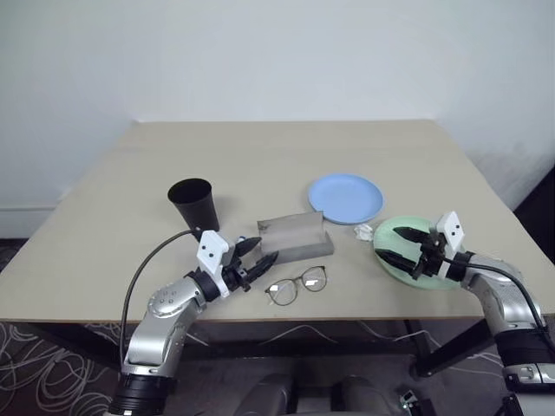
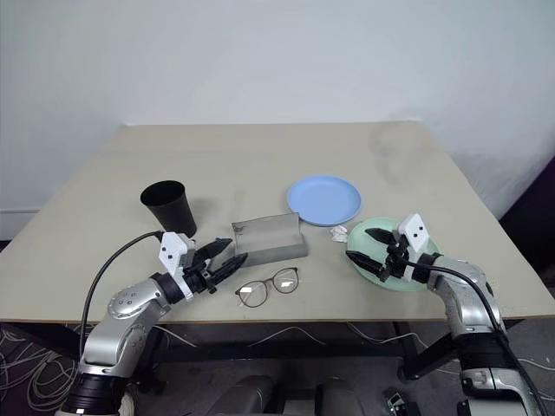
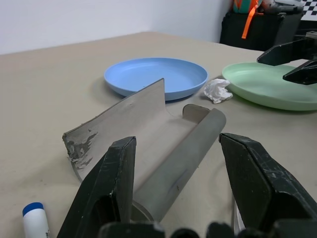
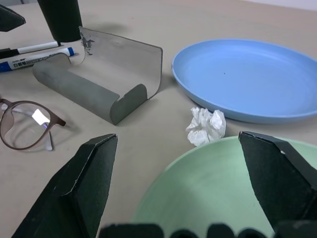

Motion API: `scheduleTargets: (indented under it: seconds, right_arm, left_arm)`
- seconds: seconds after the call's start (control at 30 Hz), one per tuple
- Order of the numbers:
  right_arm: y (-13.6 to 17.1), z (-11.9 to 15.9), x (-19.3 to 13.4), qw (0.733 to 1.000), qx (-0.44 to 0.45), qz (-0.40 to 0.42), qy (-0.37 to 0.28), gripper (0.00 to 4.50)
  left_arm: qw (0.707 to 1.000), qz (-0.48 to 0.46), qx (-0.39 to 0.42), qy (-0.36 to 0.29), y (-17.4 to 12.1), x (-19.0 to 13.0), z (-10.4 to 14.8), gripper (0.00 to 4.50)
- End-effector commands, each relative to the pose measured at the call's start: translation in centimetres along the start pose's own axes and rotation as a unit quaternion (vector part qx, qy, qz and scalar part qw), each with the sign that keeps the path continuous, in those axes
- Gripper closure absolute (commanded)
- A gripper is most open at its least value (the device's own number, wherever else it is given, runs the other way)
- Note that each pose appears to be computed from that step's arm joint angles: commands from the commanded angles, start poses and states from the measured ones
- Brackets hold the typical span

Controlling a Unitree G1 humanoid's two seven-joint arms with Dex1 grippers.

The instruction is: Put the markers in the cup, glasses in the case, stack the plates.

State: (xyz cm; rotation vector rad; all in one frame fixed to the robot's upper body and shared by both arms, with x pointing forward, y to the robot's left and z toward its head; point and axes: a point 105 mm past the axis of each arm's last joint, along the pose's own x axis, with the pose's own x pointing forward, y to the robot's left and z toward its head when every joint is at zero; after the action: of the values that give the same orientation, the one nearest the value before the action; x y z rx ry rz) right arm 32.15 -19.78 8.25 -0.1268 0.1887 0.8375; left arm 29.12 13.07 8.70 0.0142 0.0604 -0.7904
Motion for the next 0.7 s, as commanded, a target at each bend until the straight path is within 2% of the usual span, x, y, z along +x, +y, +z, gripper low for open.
scheduleTargets:
  seconds: [0.03,0.23,0.7]
  right_arm:
    - [-0.9,2.3,-1.0,0.999,-0.026,-0.021,-0.027,0.24]
    - [-1.1,2.8,-1.0,0.999,-0.031,-0.033,-0.031,0.24]
    - [0.5,2.5,-1.0,0.999,-0.019,-0.038,-0.020,0.24]
  left_arm:
    - [0.999,-0.019,0.021,-0.018,-0.1,0.6,1.4,1.71]
    - [0.999,-0.023,0.021,-0.032,-0.1,1.3,2.2,1.71]
    - [0.999,-0.026,0.025,-0.019,0.6,1.0,1.4,1.71]
